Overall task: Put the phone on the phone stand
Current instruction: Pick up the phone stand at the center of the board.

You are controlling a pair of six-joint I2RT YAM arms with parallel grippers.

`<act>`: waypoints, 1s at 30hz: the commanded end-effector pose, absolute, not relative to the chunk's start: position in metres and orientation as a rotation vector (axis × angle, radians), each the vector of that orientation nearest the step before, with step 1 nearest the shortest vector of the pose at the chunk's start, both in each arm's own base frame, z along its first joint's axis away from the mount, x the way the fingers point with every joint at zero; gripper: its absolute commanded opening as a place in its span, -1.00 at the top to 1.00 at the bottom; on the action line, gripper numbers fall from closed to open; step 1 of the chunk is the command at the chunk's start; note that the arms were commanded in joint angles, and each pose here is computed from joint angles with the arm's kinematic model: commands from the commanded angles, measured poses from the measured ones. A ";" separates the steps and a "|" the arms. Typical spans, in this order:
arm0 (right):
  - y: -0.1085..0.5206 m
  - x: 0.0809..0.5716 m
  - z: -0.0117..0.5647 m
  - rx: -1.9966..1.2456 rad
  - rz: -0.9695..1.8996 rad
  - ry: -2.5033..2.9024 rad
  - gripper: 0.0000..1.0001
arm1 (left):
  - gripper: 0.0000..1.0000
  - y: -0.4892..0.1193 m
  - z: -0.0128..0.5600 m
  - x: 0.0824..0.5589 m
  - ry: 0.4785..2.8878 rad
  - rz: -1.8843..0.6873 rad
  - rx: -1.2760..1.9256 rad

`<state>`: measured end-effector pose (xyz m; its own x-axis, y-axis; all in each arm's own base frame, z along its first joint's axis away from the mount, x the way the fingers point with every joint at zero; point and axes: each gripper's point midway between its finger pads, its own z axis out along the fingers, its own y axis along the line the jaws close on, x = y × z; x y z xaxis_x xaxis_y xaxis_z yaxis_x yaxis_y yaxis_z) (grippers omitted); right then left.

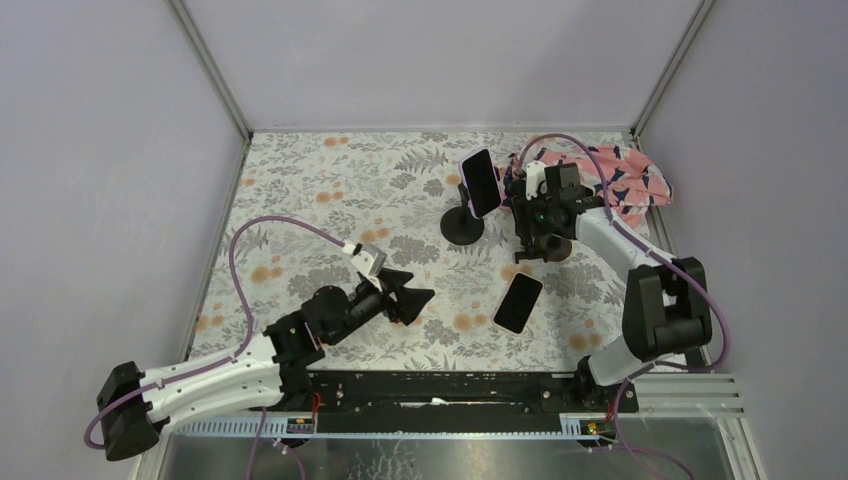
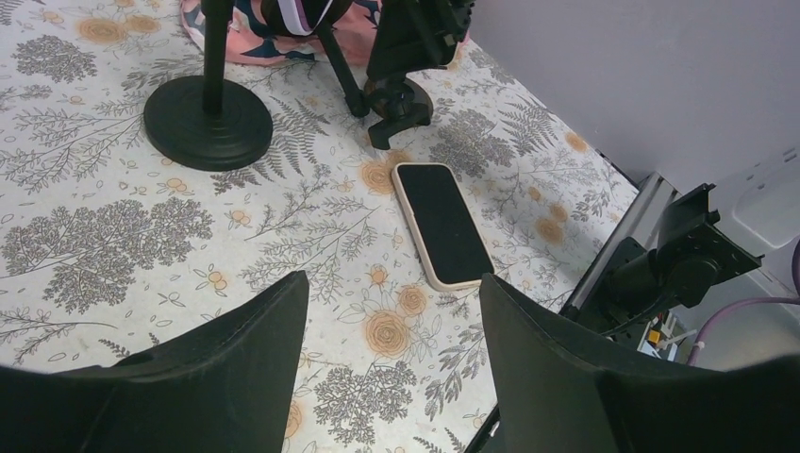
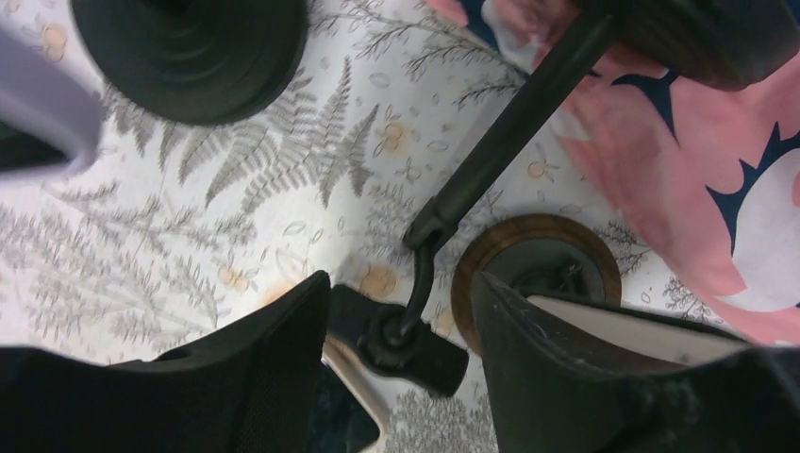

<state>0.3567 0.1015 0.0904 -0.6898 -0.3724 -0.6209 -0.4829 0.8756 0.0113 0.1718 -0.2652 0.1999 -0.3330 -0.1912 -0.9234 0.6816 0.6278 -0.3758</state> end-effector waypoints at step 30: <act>0.080 0.434 0.016 -0.159 -0.213 2.508 0.01 | -0.50 -0.249 0.194 0.175 1.704 -0.867 0.381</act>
<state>0.4341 0.0881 0.0258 -0.7768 -0.1984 -0.5976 -0.1136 0.9777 -0.1768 0.1722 -0.2535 0.1993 -0.3255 -0.1978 -0.9246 0.6595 0.6533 -0.3719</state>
